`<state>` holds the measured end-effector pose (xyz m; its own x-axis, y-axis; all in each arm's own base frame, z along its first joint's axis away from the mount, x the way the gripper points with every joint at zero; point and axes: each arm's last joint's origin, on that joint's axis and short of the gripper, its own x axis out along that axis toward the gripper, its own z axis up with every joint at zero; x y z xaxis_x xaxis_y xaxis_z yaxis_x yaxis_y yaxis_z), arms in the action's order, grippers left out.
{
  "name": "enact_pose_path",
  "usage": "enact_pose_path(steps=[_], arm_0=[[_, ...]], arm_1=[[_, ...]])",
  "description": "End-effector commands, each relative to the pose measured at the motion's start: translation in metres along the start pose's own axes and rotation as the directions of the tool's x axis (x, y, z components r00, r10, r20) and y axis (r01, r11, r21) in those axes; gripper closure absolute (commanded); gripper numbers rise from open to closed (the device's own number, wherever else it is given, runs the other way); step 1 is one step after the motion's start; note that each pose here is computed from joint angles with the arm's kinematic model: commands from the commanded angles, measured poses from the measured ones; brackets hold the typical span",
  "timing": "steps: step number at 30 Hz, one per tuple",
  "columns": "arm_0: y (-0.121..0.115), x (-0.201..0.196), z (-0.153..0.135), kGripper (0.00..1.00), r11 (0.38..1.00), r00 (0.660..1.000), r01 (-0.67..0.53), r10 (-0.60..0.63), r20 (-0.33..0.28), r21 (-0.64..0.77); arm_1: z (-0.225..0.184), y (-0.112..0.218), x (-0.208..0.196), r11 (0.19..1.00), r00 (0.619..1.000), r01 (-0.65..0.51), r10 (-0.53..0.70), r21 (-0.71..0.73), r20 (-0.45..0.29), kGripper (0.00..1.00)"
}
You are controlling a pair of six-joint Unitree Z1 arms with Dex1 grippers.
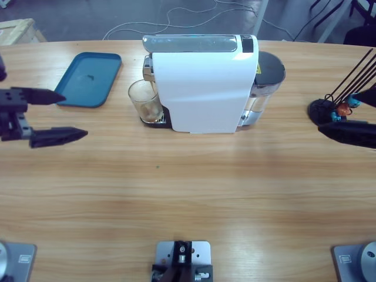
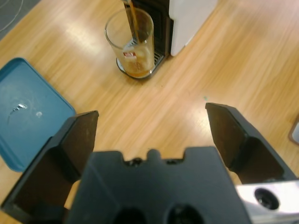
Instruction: Pour coffee
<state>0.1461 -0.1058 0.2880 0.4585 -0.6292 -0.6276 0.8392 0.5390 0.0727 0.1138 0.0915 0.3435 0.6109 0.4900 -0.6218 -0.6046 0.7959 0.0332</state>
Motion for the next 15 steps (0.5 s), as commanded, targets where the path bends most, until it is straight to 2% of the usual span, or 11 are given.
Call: enact_pose_path(steps=[1, 7, 15], arm_0=[[-0.008, -0.0046, -0.0098, 0.0, 1.0, 1.0, 0.022, -0.021, 0.009, -0.008], [-0.0076, -0.0086, -0.0061, 0.0, 1.0, 1.0, 0.007, -0.007, 0.028, -0.001], [-0.0051, -0.0033, -0.0038, 0.0, 1.0, 1.0, 0.013, -0.013, 0.016, -0.004]], arm_1=[[-0.0067, 0.0008, 0.0088, 1.0, 1.0, 0.0, -0.001, -0.019, -0.021, 0.0], [-0.0065, 0.0, 0.0117, 1.0, 0.999, 0.017, -0.018, -0.02, -0.04, 0.0], [-0.0069, 0.0005, 0.0102, 1.0, 0.999, 0.011, -0.012, -0.021, -0.042, 0.0]])
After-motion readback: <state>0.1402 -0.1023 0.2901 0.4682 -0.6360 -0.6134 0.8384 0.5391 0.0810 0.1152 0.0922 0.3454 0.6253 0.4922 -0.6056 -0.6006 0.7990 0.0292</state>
